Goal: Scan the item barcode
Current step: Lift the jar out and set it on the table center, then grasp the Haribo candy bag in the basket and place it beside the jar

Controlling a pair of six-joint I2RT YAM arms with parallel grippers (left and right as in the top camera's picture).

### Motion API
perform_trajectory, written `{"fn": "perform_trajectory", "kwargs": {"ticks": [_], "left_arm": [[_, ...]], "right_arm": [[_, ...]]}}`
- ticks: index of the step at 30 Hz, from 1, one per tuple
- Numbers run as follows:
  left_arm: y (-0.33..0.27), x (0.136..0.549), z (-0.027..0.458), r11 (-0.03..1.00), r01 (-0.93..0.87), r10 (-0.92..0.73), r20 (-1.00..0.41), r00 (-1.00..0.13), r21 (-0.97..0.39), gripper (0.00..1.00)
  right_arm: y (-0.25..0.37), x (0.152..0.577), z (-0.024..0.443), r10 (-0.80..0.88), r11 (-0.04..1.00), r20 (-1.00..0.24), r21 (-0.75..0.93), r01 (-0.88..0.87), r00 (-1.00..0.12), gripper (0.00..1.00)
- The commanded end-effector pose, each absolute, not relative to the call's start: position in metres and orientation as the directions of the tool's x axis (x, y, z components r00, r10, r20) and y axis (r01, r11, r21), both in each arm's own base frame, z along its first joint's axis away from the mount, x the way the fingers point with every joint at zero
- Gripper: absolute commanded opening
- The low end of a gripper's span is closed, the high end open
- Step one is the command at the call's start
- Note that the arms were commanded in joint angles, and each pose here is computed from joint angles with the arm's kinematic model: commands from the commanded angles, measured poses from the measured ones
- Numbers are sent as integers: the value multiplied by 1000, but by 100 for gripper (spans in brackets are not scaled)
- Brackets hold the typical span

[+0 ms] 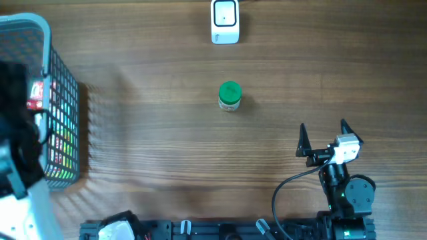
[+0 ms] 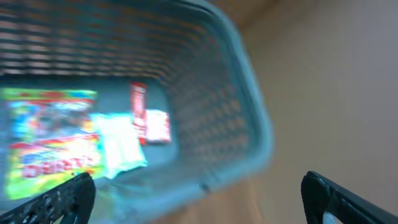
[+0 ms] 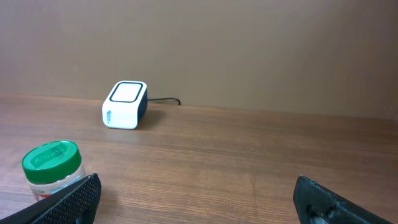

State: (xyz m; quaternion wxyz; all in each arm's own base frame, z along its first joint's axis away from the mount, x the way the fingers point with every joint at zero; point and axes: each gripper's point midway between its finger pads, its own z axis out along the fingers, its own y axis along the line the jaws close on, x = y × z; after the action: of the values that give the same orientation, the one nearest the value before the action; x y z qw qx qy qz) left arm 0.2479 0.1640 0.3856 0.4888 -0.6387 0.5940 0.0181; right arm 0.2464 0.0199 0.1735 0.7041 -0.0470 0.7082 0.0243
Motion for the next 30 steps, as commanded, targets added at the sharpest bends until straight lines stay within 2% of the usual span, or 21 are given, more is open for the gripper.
{"fn": "perform_trajectory", "kwargs": {"ticks": [1,3,7,12,17,20,24,25,26,27,30], "left_arm": [[208,247,342,-2,-823,-810,-482,335,-569,100],[224,252,307,-78,-856,-862,-397,316,-511,100],[249,253,210,-249,-924,-935,-179,307,-289,100],[277,236,121,-273,-961,-956,-101,276,-41,100],[275,227,57,-214,-977,-973,-91,211,25,100],[281,197,17,-215,-970,-958,-218,187,117,100],[269,180,-22,-219,-968,-952,-244,185,119,100],[262,175,-31,-218,-968,-953,-240,184,125,75],[258,170,-35,-217,-966,-956,-231,182,138,17],[256,169,-35,-216,-966,-957,-226,180,143,4],[266,184,-2,-216,-973,-952,-237,191,82,4]], "right_arm": [[18,246,174,-50,995,-999,-50,-92,3,100],[19,246,174,-50,994,-999,-50,-92,3,100],[19,246,174,-50,995,-999,-50,-92,3,100],[18,246,174,-50,995,-999,-50,-92,3,100],[18,246,174,-50,995,-999,-50,-92,3,100],[18,246,174,-50,995,-999,-50,-92,3,100],[18,246,174,-50,995,-999,-50,-92,3,100],[18,246,174,-50,995,-999,-50,-92,3,100],[18,246,174,-50,995,-999,-50,-92,3,100],[18,246,174,-50,995,-999,-50,-92,3,100],[18,246,174,-50,995,-999,-50,-92,3,100]]}}
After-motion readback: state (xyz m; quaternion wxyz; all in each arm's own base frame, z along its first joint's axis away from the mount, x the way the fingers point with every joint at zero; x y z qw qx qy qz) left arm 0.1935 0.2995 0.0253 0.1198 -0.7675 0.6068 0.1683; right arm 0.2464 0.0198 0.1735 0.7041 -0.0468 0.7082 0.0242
